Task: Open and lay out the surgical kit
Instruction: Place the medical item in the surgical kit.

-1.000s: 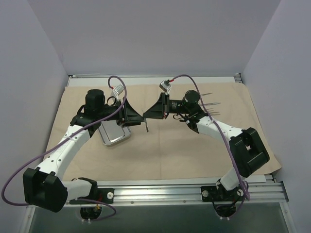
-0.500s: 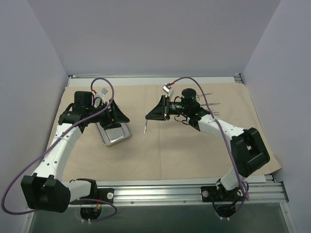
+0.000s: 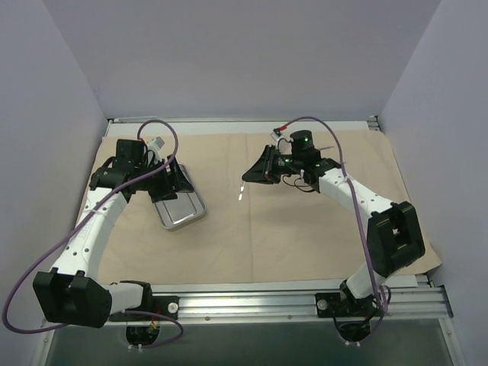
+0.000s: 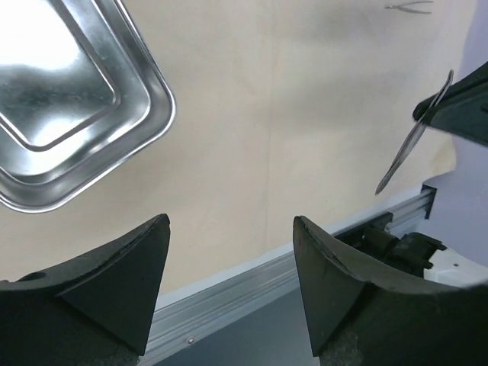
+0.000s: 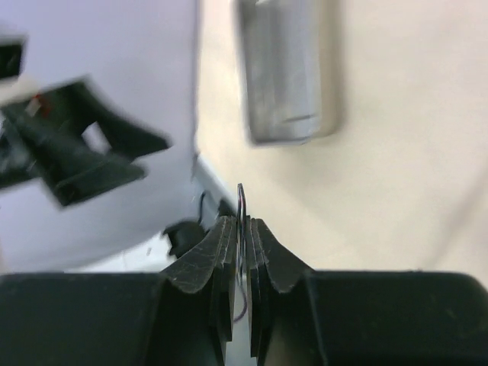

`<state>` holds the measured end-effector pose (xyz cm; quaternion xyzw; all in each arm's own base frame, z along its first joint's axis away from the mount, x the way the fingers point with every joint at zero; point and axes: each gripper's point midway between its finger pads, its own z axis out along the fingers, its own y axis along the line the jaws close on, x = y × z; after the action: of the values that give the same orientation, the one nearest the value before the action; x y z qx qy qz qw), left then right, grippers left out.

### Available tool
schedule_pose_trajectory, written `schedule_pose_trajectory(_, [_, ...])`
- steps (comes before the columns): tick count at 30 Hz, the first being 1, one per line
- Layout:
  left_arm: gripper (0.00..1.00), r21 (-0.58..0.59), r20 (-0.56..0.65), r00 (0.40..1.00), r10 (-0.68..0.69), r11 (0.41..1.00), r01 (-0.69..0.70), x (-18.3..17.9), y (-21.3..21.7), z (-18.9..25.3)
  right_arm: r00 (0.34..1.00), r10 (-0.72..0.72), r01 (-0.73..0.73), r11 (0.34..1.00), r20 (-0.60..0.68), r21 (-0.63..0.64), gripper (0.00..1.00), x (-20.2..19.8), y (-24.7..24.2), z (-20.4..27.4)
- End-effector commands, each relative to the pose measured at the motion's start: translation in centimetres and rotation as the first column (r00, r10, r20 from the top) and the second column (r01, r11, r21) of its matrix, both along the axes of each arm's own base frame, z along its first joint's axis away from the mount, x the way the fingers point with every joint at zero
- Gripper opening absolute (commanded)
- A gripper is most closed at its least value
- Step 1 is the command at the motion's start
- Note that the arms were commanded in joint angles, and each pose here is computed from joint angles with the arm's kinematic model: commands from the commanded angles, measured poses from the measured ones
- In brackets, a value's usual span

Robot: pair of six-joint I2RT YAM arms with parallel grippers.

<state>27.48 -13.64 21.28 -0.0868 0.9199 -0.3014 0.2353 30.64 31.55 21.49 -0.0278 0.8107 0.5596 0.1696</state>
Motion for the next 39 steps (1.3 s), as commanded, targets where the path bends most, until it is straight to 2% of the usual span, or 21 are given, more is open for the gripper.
schedule_pose_trajectory(1, [0.74,0.108,0.071,0.997,0.013,0.994,-0.02,1.6,1.7,1.4,0.934,-0.334,0.284,0.91,-0.13,-0.301,0.0,3.4,-7.6,-3.9])
schedule_pose_trajectory(2, [0.74,0.124,0.051,0.999,0.004,0.992,-0.01,1.8,1.8,0.9,0.885,-0.451,0.379,0.842,-0.113,-0.384,0.0,4.7,-10.2,-4.8])
schedule_pose_trajectory(3, [0.74,0.142,0.067,0.998,0.007,0.99,-0.017,2.4,2.0,1.3,0.822,-0.541,0.405,0.776,-0.179,-0.484,0.0,3.8,-12.6,-6.4])
schedule_pose_trajectory(4, [0.74,0.156,0.066,0.998,0.001,0.988,-0.011,2.6,2.2,1.2,0.763,-0.622,0.453,0.711,-0.179,-0.539,0.0,4.4,-15.2,-7.0])
schedule_pose_trajectory(5, [0.74,0.165,0.05,0.999,-0.006,0.986,-0.003,2.9,2.2,0.7,0.71,-0.693,0.505,0.624,-0.125,-0.595,0.0,5.4,-17.3,-7.2])
schedule_pose_trajectory(7, [0.73,0.183,0.065,0.998,-0.015,0.983,0.003,3.5,2.3,0.9,0.594,-0.795,0.529,0.501,-0.123,-0.685,0.0,5.0,-20.4,-8.0])
schedule_pose_trajectory(8, [0.74,0.187,0.055,0.998,-0.019,0.982,0.008,3.8,2.3,0.6,0.557,-0.821,0.531,0.464,-0.12,-0.708,0.0,5.1,-21.2,-8.4])
schedule_pose_trajectory(9, [0.74,0.187,0.06,0.998,-0.022,0.982,0.01,4.2,2.3,0.8,0.483,-0.868,0.542,0.398,-0.113,-0.741,0.0,5.1,-22.3,-8.5])
schedule_pose_trajectory(12, [0.73,0.184,0.055,0.998,-0.041,0.983,0.031,5.1,2.0,0.3,0.383,-0.915,0.54,0.334,-0.128,-0.773,0.0,5.2,-24.2,-9.7])
schedule_pose_trajectory(16, [0.73,0.168,0.054,0.997,-0.06,0.985,0.05,6.2,1.4,0.1,0.18,-0.966,0.505,0.252,-0.185,-0.826,0.0,4.4,-26.5,-12.3])
schedule_pose_trajectory(20, [0.73,0.175,0.041,0.997,-0.072,0.982,0.064,7.1,1.6,-0.6,0.042,-0.982,0.456,0.182,-0.183,-0.871,0.0,3.9,-28.2,-14.5])
schedule_pose_trajectory(22, [0.73,0.18,0.036,0.996,-0.078,0.981,0.07,7.5,1.7,-0.9,0.014,-0.98,0.454,0.182,-0.197,-0.872,0.0,4.1,-28.2,-15.6])
schedule_pose_trajectory(23, [0.73,0.182,0.038,0.996,-0.078,0.981,0.07,7.6,1.9,-0.9,-0.031,-0.979,0.461,0.165,-0.202,-0.872,0.0,4.4,-29.1,-15.9])
schedule_pose_trajectory(25, [0.73,0.184,0.036,0.997,-0.067,0.981,0.059,8.1,2.3,-1.1,-0.06,-0.977,0.44,0.156,-0.202,-0.884,0.0,4.6,-29.8,-17.0])
schedule_pose_trajectory(35, [0.71,0.168,-0.012,0.999,-0.042,0.985,0.043,9.8,3.2,-2.5,-0.101,-0.975,0.42,0.137,-0.197,-0.897,0.0,7.0,-32.4,-18.8])
schedule_pose_trajectory(39, [0.71,0.163,-0.026,0.999,-0.035,0.986,0.039,10.2,3.3,-2.9,-0.085,-0.977,0.422,0.142,-0.195,-0.895,0.0,8.3,-32.7,-18.8])
